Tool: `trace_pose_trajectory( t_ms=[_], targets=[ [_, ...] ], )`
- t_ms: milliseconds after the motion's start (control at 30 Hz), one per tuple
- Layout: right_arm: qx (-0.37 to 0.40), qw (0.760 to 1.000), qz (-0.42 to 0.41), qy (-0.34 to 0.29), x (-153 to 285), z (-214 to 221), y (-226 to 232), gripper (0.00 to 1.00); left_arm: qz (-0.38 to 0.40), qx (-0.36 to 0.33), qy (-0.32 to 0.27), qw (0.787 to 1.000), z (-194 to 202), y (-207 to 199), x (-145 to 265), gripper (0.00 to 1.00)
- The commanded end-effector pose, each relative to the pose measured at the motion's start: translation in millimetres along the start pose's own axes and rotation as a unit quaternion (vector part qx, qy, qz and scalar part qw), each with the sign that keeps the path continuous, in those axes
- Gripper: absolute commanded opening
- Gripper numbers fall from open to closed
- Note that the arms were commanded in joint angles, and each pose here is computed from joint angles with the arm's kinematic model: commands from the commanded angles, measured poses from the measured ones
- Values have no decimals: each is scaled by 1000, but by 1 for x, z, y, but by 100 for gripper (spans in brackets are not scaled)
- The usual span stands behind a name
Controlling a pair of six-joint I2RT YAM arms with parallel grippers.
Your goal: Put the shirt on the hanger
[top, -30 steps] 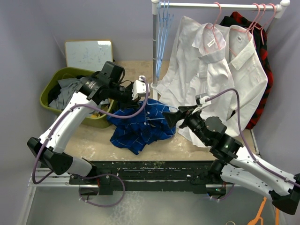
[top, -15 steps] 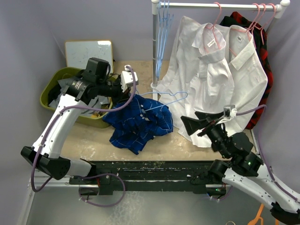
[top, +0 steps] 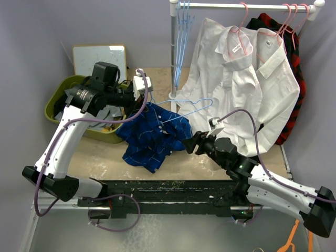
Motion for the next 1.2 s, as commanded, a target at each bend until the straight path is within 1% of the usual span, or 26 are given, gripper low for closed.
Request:
trace_pose_trajectory(
  t_ms=[0,33,100,200,233,333,433,633,667,700,733,833,933,1000,1067,1167],
  targets=[
    [-43,996,-68,-40,-9,-18,34,62,-11,-21,-36,999,-23,0,14,0],
    [-45,996,-69,-39,-10,-17,34,59,-12,-21,-36,999,-23,0,14,0],
    [-47,996,-68,-38,-13,-15,33,48,-10,-21,-35,999,-23,0,13,0],
    [-47,996,-63,-31,-16,-10,30,39,-12,-22,-35,999,-23,2,13,0],
    [-47,997,-60,-28,-18,-8,29,38,-11,-22,-35,999,-24,2,13,0],
    [-52,997,-58,-22,-20,-1,24,38,-11,-24,-35,999,-25,3,13,0],
    [-59,997,-57,-14,-20,5,20,40,-15,-28,-34,999,-27,5,15,0],
    [-69,995,-69,-4,-20,15,18,41,-23,-37,-34,998,-32,8,19,0],
    [-70,995,-70,-4,-21,15,18,40,-23,-37,-35,998,-33,9,19,0],
    [-70,995,-72,-8,-21,13,19,36,-21,-37,-35,998,-34,8,19,0],
    [-71,995,-73,-12,-21,11,21,29,-20,-38,-37,998,-34,8,19,0],
    [-71,994,-74,-32,-16,-6,30,1,-19,-40,-38,998,-36,9,20,0],
    [-71,993,-69,-69,-2,-35,40,0,-19,-60,-39,997,-44,8,25,0],
    [-69,990,-58,-106,9,-58,45,0,-27,-84,-33,996,-50,10,30,0],
    [-60,988,-42,-136,19,-79,46,0,-36,-107,-22,993,-56,12,32,0],
    [-39,985,-18,-164,29,-103,51,0,-35,-143,-14,989,-69,9,35,0]
  ],
)
Point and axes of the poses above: each gripper's point midway between its finger pads, its own x axis back along the fingers, its own y axis along the line the jaws close on, z = x × y, the point moved 3 cm from there along x, back along the fingers, and after that the axes turned 11 degrees about -x, right-handed, at the moved point
